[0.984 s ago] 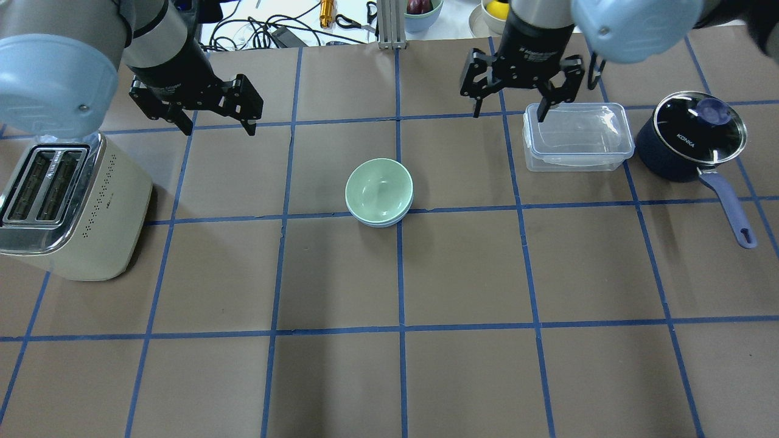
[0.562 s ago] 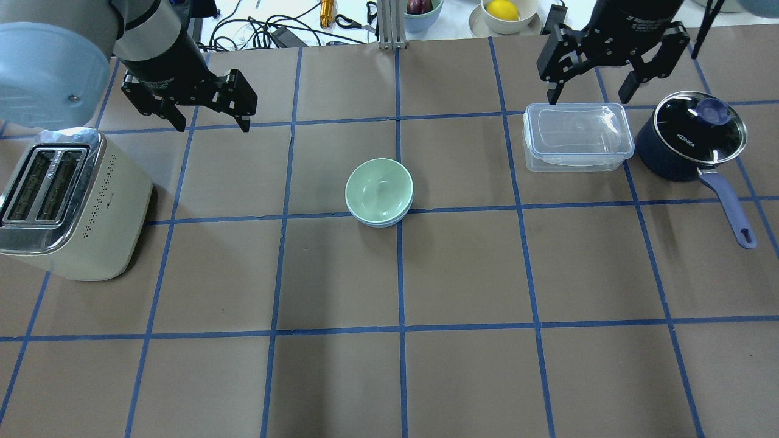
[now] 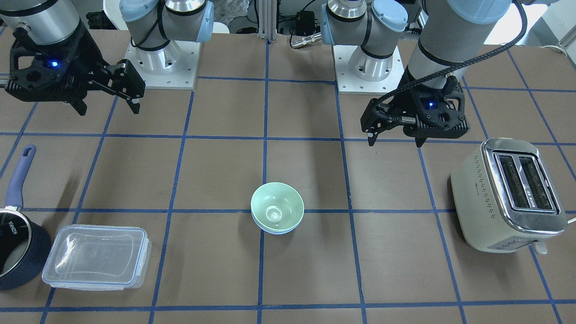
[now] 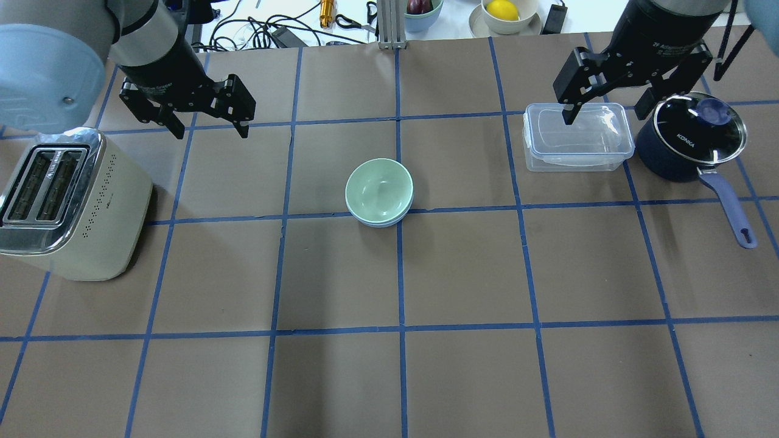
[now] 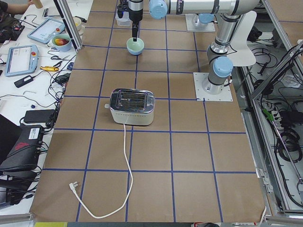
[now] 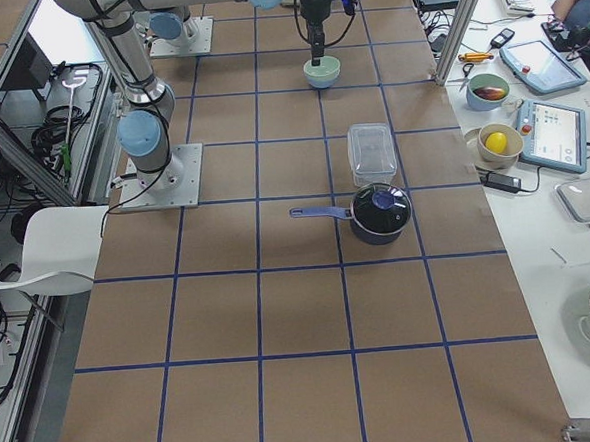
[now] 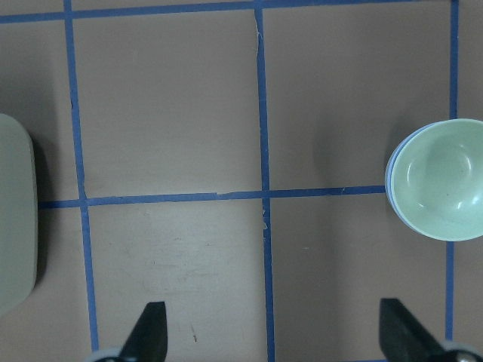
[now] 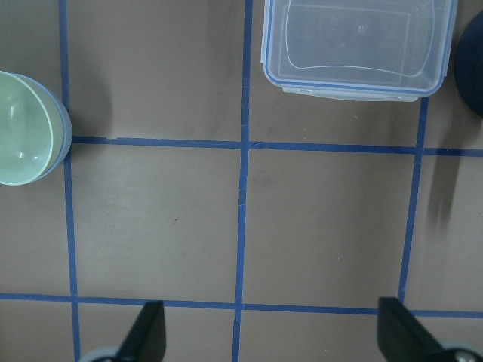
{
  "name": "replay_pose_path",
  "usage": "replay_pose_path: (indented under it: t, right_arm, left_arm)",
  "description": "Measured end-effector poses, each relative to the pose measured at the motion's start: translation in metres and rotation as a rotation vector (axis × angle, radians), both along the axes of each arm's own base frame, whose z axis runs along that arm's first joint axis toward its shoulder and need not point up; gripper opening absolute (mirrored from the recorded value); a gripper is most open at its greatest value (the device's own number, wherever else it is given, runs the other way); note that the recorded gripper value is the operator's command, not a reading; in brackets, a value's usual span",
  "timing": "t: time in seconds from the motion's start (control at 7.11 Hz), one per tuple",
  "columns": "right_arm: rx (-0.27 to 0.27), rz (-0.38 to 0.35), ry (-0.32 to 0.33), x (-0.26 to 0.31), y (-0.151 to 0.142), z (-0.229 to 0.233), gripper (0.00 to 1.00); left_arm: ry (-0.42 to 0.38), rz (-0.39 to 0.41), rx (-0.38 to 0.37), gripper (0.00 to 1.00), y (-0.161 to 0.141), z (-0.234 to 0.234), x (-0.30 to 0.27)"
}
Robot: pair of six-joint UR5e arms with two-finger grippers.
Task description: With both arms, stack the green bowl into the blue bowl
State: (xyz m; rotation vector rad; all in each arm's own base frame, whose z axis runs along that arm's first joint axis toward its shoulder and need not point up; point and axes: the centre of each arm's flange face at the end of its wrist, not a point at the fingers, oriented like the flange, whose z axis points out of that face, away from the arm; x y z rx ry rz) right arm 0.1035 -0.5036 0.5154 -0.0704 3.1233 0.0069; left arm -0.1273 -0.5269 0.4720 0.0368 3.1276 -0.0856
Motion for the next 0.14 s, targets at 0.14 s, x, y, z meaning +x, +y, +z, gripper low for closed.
replay_pose_path:
  t: [0.14]
  right_arm:
    - [0.0, 0.002, 0.001, 0.0001, 0.0006, -0.0008, 1.0]
  left_arm:
    - [0.001, 0.001, 0.001, 1.0, 0.0005, -0.0004, 0.0002]
